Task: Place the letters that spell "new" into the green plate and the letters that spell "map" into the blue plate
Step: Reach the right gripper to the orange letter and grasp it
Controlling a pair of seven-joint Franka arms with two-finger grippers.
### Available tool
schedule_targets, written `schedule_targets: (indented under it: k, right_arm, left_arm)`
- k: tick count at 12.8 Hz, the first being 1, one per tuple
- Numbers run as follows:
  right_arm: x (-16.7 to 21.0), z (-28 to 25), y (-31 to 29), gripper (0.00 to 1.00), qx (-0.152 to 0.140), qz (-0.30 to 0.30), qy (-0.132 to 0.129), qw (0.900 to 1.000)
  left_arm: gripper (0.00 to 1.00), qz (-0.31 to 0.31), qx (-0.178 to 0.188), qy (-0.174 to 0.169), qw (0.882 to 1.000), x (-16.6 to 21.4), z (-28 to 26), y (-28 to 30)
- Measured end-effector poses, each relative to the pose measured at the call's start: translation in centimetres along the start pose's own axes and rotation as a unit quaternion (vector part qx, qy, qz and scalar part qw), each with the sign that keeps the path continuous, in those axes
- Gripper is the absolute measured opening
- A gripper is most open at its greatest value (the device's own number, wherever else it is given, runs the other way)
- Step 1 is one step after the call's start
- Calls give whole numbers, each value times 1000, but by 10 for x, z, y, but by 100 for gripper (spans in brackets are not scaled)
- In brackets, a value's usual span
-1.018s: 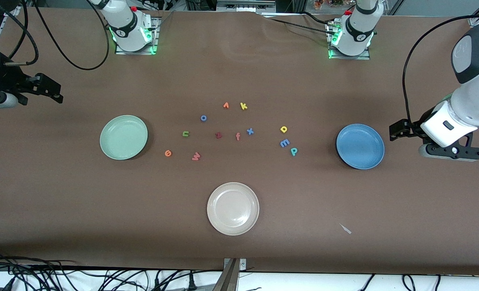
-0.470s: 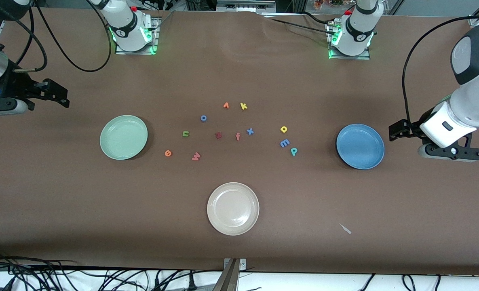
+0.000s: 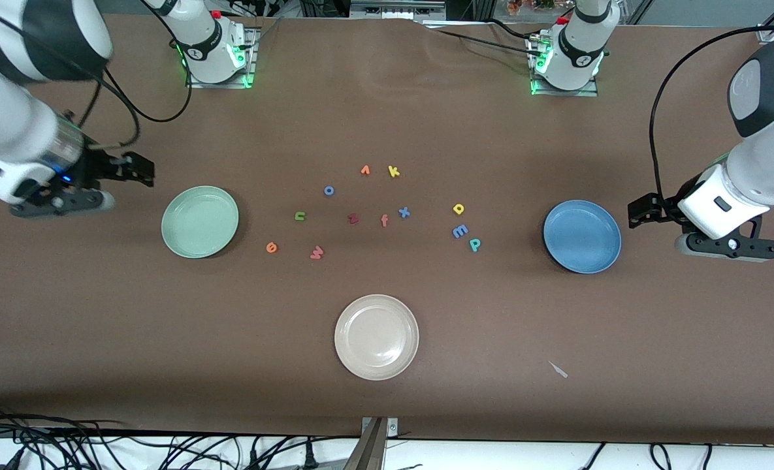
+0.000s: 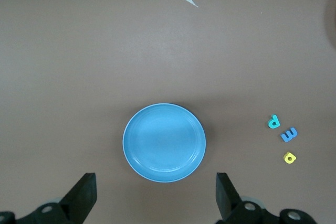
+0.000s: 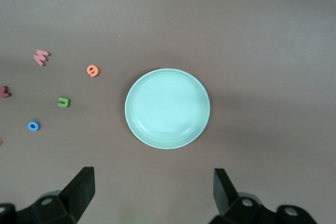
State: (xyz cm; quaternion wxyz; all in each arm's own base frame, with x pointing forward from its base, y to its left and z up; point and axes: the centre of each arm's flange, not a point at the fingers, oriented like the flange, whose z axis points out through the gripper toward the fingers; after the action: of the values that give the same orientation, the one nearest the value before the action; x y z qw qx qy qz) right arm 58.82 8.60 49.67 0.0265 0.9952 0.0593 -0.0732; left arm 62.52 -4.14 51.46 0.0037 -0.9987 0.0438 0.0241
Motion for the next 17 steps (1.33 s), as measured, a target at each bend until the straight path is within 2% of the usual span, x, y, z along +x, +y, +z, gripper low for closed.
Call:
schedule_targets:
  k: [2, 3, 4, 6, 7, 9, 12, 13, 14, 15, 16, 17]
  right_arm:
    - [18, 37, -27, 100, -5, 75, -16, 997]
    - [23, 51, -46, 100, -8, 110, -15, 994]
    - [26, 64, -67, 100, -9, 148, -8, 989]
    - [33, 92, -107, 100, 3, 227, 30, 973]
    - [35, 111, -122, 100, 7, 249, 36, 968]
    - [44, 152, -133, 99, 8, 284, 29, 958]
    - [61, 216, -149, 96, 16, 346, 27, 938]
    - [64, 231, -154, 91, 19, 359, 28, 933]
    - [67, 244, -158, 91, 21, 371, 29, 928]
    - [68, 257, -162, 84, 18, 378, 32, 925]
    - [68, 268, -165, 84, 7, 379, 36, 925]
    - [68, 277, -168, 75, -4, 382, 41, 923]
  left_arm:
    - [100, 0, 0, 0, 1000, 0, 0, 0]
    - [100, 1, 0, 0, 1000, 0, 0, 1]
    - [100, 1, 0, -1, 1000, 0, 1, 1]
    - [100, 1, 0, -1, 1000, 1, 2, 1]
    - [100, 1, 0, -2, 1000, 1, 2, 1]
    - [100, 2, 0, -3, 1000, 1, 3, 2]
    - [100, 9, -1, -11, 1000, 4, 13, 10]
    - [100, 12, -1, -15, 1000, 6, 18, 15]
    - [100, 17, -2, -19, 1000, 7, 22, 20]
    - [100, 21, -2, -23, 1000, 8, 27, 26]
    - [100, 24, -2, -26, 999, 9, 32, 32]
    - [100, 27, -3, -30, 999, 11, 36, 35]
